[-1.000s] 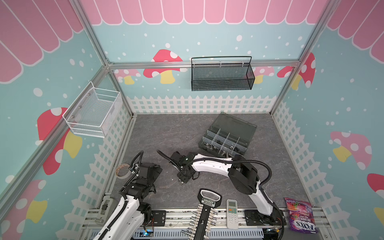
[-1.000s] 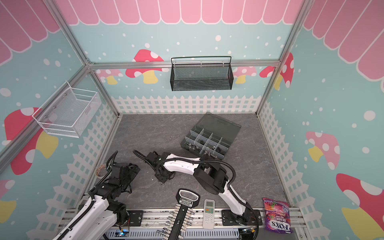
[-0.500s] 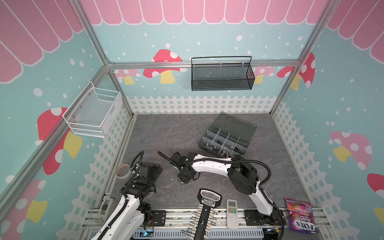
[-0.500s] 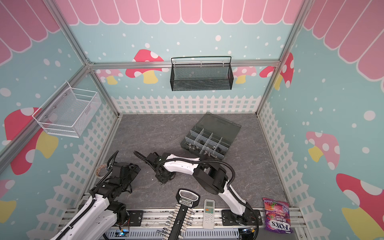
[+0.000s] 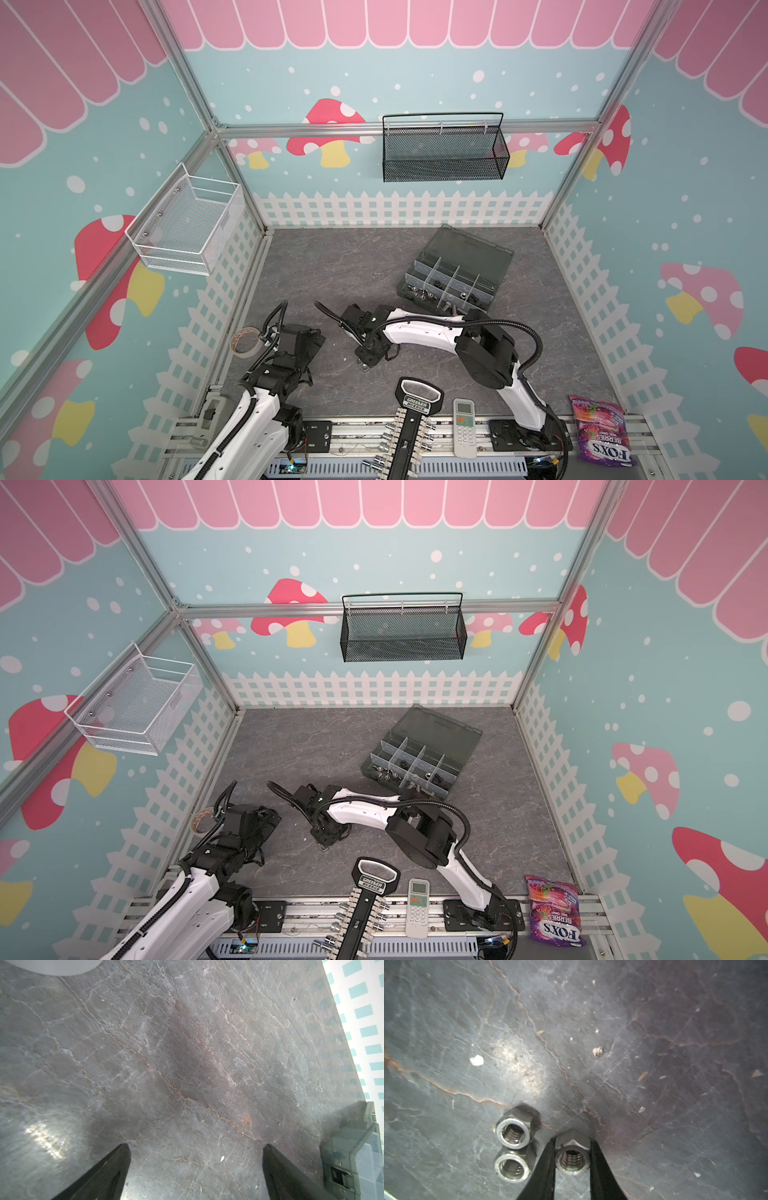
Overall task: Sort the screws and nuts into containers
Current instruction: 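Lower the right gripper around one silver nut and close on it, then carry the silver nut with the right gripper over the organizer, then open the right gripper to drop the silver nut into the nut compartment, then move the right gripper back to the two remaining silver nuts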
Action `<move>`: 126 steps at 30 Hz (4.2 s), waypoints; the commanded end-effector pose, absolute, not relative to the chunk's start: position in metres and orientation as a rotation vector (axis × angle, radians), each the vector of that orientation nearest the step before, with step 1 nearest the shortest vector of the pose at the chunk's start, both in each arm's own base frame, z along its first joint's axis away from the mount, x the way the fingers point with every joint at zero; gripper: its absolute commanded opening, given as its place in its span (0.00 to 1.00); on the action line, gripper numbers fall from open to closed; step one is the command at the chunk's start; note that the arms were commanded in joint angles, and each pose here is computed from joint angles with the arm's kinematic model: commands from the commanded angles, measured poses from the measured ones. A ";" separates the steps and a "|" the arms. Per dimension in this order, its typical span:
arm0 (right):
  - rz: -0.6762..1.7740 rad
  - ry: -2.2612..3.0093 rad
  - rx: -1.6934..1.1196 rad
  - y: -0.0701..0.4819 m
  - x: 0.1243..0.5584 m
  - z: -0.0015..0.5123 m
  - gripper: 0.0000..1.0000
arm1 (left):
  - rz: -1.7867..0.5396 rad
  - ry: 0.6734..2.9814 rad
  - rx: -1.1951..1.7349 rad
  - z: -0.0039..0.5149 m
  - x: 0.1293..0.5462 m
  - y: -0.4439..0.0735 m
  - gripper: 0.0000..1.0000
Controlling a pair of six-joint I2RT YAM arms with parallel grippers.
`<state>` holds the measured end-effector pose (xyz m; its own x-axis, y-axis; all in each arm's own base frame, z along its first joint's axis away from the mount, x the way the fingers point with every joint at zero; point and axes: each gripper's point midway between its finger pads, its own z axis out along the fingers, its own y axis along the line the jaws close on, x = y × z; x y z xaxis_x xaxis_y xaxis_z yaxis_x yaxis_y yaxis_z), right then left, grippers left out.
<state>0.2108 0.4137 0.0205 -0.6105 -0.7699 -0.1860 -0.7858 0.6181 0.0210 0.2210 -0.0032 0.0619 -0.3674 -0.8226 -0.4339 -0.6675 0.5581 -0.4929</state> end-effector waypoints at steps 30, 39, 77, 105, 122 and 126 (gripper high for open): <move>-0.033 2.686 -0.485 0.202 0.347 0.114 0.08 | -0.327 2.137 -1.220 0.056 0.221 -0.004 1.00; -0.023 2.687 -0.336 0.156 0.378 0.111 0.08 | -0.335 2.144 -1.220 0.054 0.221 -0.005 1.00; -0.036 2.795 -0.274 0.122 0.388 0.060 0.35 | -0.350 2.136 -1.224 0.056 0.223 -0.007 1.00; 0.083 2.604 -0.389 0.182 0.364 0.160 0.40 | -0.360 2.147 -1.222 0.053 0.227 -0.009 1.00; 0.255 2.637 -0.790 0.323 0.278 0.128 0.41 | -0.370 2.147 -1.227 0.050 0.225 -0.010 1.00; 0.269 2.637 -0.912 0.352 0.259 0.109 0.42 | -0.369 2.147 -1.229 0.049 0.224 -0.010 1.00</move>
